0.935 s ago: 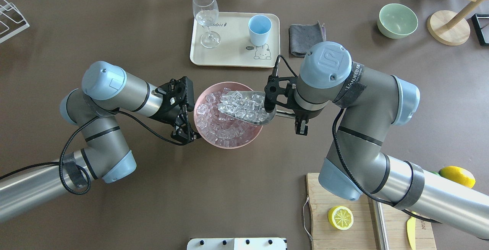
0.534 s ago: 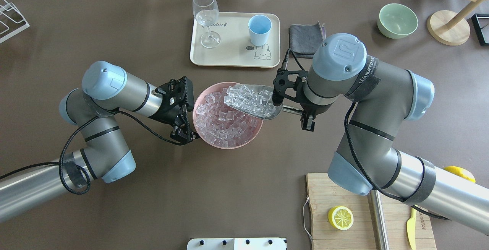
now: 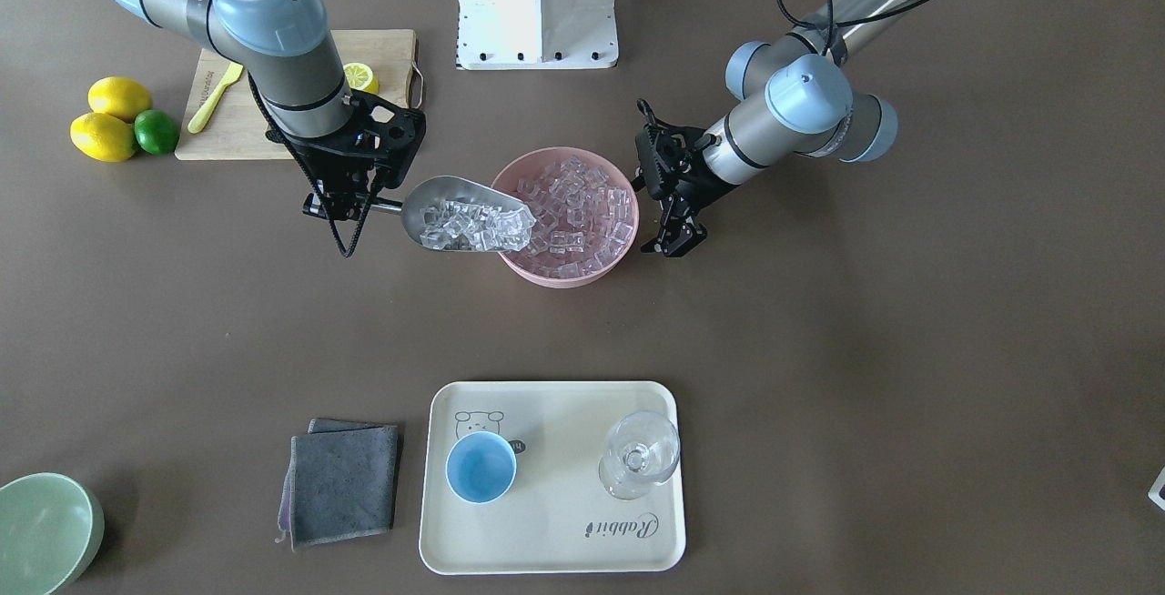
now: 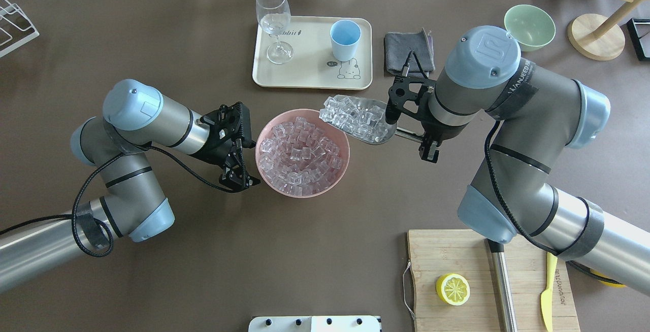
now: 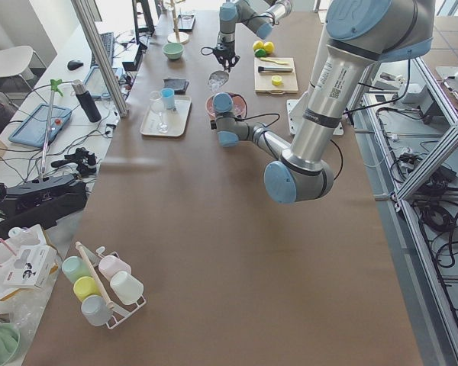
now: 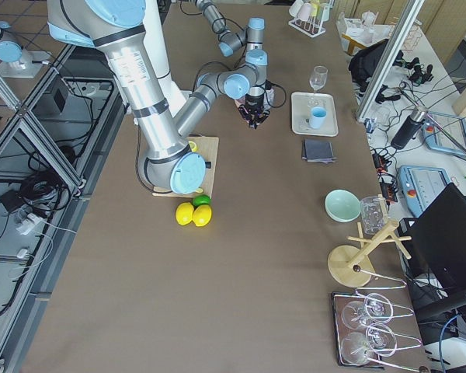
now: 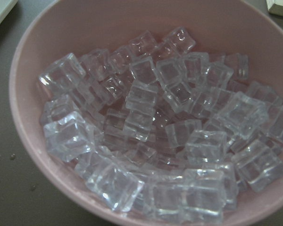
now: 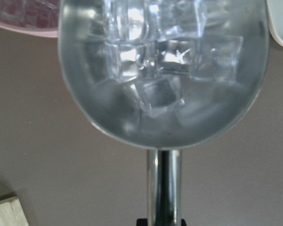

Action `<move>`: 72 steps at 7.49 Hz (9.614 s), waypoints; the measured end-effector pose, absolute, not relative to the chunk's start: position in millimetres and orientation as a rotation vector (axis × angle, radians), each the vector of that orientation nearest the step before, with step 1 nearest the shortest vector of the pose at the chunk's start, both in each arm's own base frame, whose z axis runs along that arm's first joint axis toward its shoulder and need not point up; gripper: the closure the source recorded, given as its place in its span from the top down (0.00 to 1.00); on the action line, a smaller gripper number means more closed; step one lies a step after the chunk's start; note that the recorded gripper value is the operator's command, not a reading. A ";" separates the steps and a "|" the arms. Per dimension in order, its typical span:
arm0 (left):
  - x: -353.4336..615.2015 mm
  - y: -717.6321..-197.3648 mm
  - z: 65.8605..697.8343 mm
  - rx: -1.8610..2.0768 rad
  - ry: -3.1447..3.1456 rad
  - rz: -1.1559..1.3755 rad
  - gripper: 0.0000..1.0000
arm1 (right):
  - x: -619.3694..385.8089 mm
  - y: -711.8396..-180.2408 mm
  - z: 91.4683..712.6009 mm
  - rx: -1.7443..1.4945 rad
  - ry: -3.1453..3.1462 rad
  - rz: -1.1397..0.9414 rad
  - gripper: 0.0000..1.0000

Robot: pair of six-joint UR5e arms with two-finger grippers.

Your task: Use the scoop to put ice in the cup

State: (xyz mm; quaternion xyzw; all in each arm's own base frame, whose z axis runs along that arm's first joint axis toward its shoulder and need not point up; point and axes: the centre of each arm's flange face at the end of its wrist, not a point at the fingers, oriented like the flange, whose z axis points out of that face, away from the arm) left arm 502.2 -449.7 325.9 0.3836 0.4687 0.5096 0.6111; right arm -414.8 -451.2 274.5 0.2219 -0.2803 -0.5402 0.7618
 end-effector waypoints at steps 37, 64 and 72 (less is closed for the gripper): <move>-87.6 -540.1 642.7 0.005 0.849 0.137 0.99 | -421.8 -653.2 213.1 -0.101 -0.478 -0.822 0.00; -87.8 -540.6 639.1 0.012 0.826 0.142 0.99 | -427.1 -682.1 167.4 -0.231 -0.217 -0.991 0.00; -87.8 -540.6 639.1 0.012 0.826 0.141 0.99 | -412.5 -656.3 170.4 -0.149 -0.240 -1.004 0.00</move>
